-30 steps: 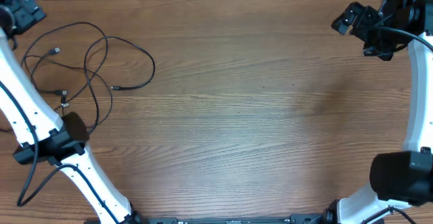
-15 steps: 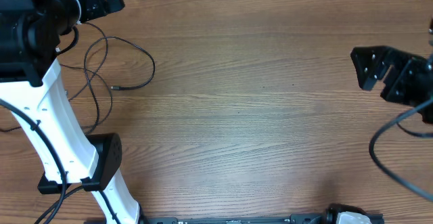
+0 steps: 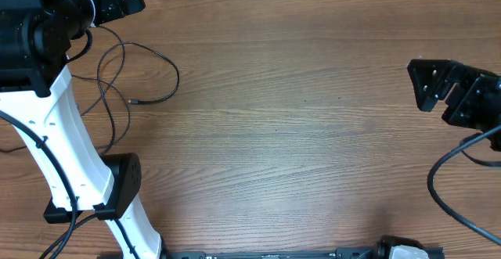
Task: Untangle cables
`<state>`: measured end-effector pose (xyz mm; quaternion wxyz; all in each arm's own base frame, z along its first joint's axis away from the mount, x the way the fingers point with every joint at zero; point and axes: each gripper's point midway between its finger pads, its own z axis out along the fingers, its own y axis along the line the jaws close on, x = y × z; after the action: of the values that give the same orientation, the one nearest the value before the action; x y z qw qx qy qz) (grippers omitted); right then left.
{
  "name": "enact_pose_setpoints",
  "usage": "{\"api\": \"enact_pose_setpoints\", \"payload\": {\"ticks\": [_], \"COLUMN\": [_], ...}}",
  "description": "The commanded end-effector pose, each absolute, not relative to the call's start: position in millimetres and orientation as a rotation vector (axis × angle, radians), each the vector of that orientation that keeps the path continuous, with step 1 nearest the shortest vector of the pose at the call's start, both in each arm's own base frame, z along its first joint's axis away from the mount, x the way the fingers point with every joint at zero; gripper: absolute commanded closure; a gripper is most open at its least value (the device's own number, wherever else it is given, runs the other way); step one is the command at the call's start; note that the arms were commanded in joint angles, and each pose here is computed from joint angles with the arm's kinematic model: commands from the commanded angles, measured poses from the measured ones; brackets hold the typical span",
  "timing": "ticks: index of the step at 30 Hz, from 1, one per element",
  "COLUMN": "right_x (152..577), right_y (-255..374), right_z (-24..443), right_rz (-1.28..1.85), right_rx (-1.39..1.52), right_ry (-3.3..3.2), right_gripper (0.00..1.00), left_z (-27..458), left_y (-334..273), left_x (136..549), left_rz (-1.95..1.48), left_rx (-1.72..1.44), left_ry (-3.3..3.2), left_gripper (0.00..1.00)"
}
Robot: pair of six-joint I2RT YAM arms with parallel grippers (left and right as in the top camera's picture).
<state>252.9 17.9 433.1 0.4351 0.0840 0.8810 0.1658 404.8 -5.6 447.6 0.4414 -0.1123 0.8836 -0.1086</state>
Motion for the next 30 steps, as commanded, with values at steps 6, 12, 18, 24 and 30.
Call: {"api": "enact_pose_setpoints", "payload": {"ticks": [6,12,18,24,30], "right_x": [243,252,262,260,249], "right_y": [27,15,15,31,44], "right_z": [454,445,397,343,284], "right_rz": [0.391,0.283,0.270,0.301,0.336], "right_rx": [0.117,0.106,0.062,-0.016,-0.063], "right_ry": [2.041,1.843,1.659,1.493,1.399], "right_gripper": [0.00,0.00,0.00,0.00,0.00], "left_z": [445,445,445,445,445], "left_y": [-9,-9,-9,-9,-9], "left_x": [406,406,406,406,406], "left_rz": [-0.268,-0.268,-0.268,-0.268,-0.267], "left_rx": [-0.250,-0.250,-0.250,-0.250,-0.250], "left_ry": [2.203,2.204,2.203,2.204,2.204], "left_gripper": [0.00,0.00,0.00,0.01,0.00]}}
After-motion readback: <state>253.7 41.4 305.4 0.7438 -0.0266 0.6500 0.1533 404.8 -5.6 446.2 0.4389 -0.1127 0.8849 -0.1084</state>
